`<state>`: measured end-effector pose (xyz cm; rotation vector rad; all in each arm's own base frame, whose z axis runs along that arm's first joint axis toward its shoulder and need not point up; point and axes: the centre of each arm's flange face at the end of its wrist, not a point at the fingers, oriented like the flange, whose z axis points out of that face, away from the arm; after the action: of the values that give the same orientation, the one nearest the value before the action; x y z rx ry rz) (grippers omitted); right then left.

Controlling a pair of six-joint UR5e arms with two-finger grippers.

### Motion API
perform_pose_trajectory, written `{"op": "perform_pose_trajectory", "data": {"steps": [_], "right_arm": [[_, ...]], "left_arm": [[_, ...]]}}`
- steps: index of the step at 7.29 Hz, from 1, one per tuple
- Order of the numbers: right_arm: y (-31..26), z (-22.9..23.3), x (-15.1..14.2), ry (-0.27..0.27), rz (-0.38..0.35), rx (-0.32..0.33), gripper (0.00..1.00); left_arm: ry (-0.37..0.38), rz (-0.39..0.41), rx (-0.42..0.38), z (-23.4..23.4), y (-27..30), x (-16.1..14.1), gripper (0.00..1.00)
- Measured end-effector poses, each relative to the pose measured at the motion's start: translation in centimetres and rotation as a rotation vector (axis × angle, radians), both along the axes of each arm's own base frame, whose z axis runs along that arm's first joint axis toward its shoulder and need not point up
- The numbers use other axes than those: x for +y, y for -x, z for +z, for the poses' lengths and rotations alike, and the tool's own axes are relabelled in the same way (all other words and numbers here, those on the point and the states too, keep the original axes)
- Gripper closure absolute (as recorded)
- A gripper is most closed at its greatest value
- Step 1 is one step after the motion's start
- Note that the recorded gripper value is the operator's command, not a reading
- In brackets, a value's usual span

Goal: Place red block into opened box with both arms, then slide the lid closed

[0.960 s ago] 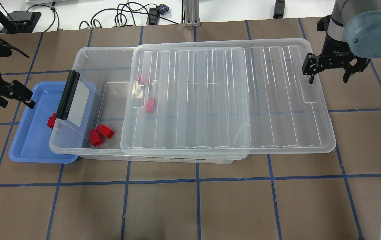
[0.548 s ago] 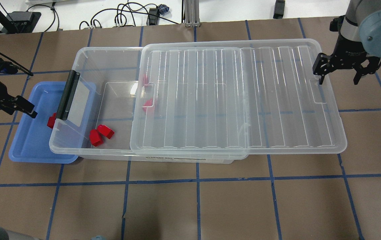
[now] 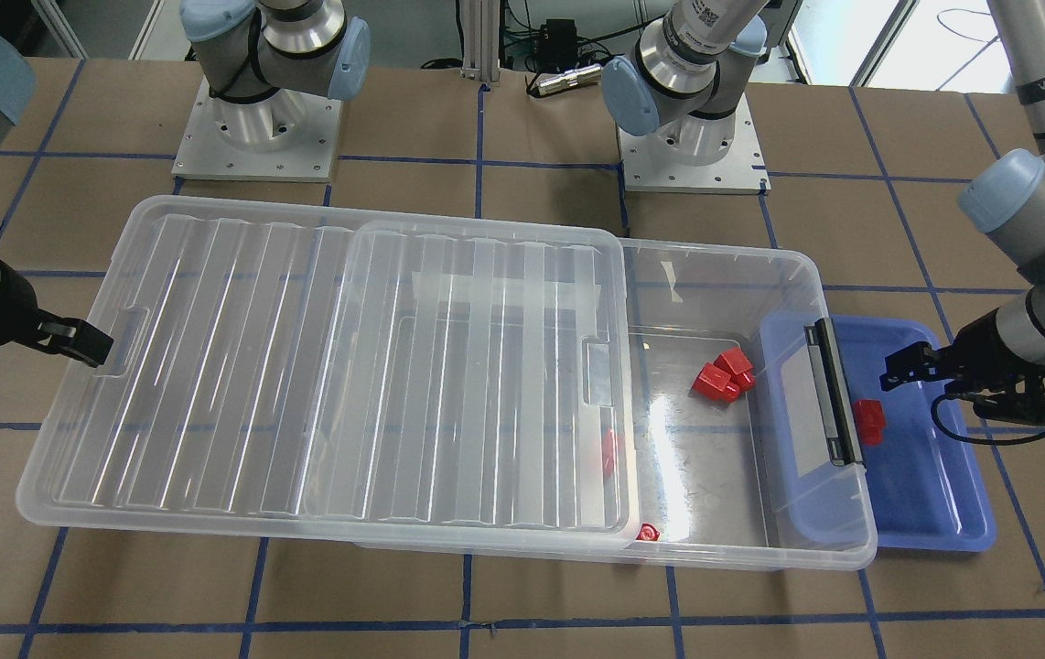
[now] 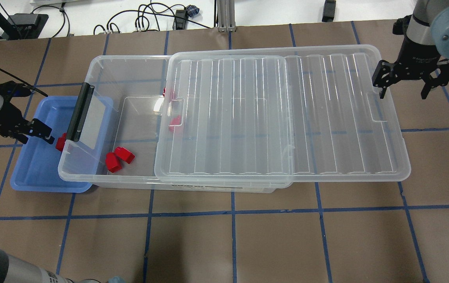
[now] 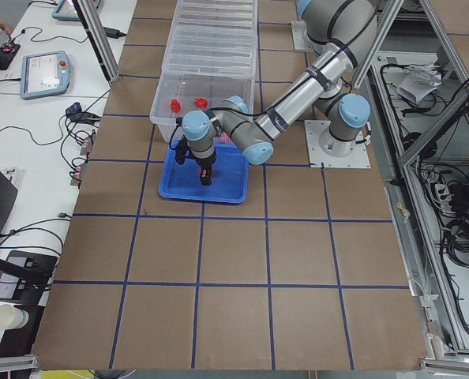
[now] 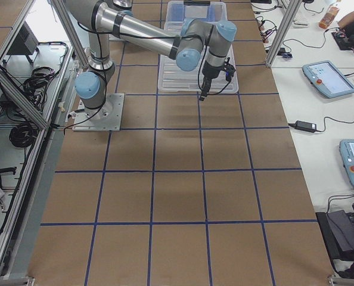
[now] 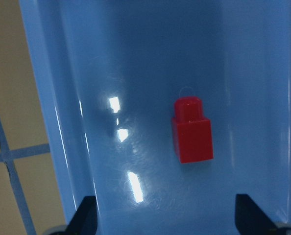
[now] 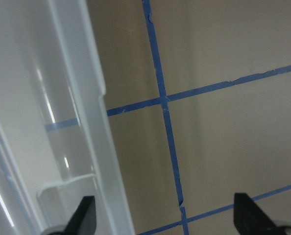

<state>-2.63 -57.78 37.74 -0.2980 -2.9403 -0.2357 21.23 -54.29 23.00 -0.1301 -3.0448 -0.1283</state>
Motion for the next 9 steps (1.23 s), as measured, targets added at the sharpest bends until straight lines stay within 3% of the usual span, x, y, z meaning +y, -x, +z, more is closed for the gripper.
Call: {"op": "perform_pose_trajectory", "data": {"steps": [1, 4, 6, 7, 8, 9], "right_arm": [[-0.8, 2.2, 0.2, 0.019, 0.008, -0.005, 0.00], [-7.8, 9.2, 1.4, 0.060, 0.026, -0.112, 0.00], [-13.9, 10.8, 3.3, 0.084, 0.011, -0.121, 0.00], [-15.7, 11.1, 4.7, 0.091, 0.010, -0.120, 0.00], [-16.5, 11.0, 6.3, 0.088, 0.010, -0.119, 0.00], [-16.7, 10.8, 7.6, 0.088, 0.010, -0.118, 0.00]], "left_arm": [[-0.008, 0.006, 0.005, -0.8, 0.2, 0.0, 0.00], [0.012, -0.026, -0.015, -2.5, 3.9, -0.9, 0.00], [0.035, -0.030, -0.036, -3.4, 4.4, -1.1, 0.00], [0.041, -0.024, -0.041, -3.9, 4.2, -1.2, 0.05], [0.040, -0.016, -0.042, -4.2, 4.0, -1.2, 0.17], [0.038, -0.006, -0.043, -4.5, 4.0, -1.2, 0.37]]}}
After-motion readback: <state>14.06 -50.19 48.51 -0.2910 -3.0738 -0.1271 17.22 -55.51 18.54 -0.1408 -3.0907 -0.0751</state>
